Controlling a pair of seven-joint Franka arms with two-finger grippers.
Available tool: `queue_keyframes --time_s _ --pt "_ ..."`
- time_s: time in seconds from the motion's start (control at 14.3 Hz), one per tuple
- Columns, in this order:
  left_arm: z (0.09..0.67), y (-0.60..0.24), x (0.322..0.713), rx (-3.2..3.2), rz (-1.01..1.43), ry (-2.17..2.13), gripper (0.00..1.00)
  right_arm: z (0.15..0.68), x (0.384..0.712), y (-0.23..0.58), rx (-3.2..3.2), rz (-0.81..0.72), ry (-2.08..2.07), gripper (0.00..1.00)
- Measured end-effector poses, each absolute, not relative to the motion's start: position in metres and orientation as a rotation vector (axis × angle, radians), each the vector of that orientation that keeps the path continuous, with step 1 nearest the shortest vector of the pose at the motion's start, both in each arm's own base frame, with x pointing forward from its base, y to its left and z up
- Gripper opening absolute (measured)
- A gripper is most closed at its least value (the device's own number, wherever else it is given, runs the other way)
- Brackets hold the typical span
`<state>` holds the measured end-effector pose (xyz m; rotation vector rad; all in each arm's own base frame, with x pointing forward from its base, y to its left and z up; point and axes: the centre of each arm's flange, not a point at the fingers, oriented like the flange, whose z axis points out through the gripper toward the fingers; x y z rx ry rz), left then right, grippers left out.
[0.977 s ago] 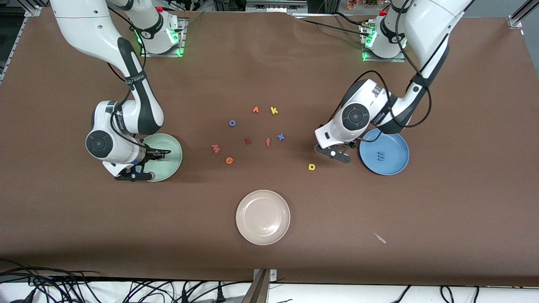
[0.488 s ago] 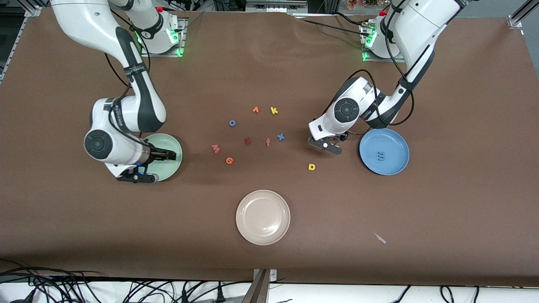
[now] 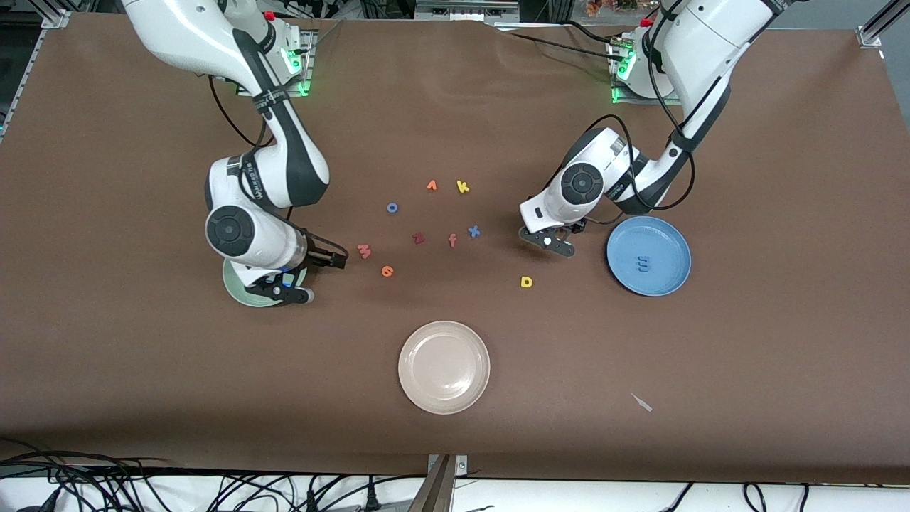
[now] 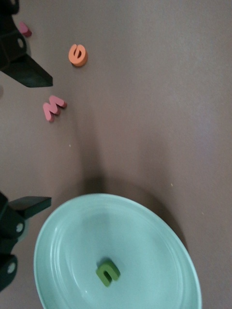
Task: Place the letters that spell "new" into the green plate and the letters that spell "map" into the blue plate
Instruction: 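Drop the c on the green plate while the left gripper grasps cyan b, then carry the b with the left gripper while the right gripper reaches pink w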
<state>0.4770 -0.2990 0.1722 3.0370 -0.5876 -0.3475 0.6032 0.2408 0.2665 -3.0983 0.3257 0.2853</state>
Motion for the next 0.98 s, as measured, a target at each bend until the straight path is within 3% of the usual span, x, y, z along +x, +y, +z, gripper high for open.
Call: queue_keyframes --time_s 0.21,0.7,0.98 --pt "0.172 -0.299 0.477 3.039 -0.343 -0.597 0.32 0.264 0.594 0.264 -3.1 0.279 0.382 1.0" --pt "0.175 -0.297 0.48 3.057 -0.311 -0.644 0.29 0.243 0.573 0.295 -3.014 0.185 0.852 1.0" --pt "0.211 -0.287 0.505 3.112 -0.336 -0.625 0.29 0.227 0.567 0.288 -2.948 0.143 1.049 1.0"
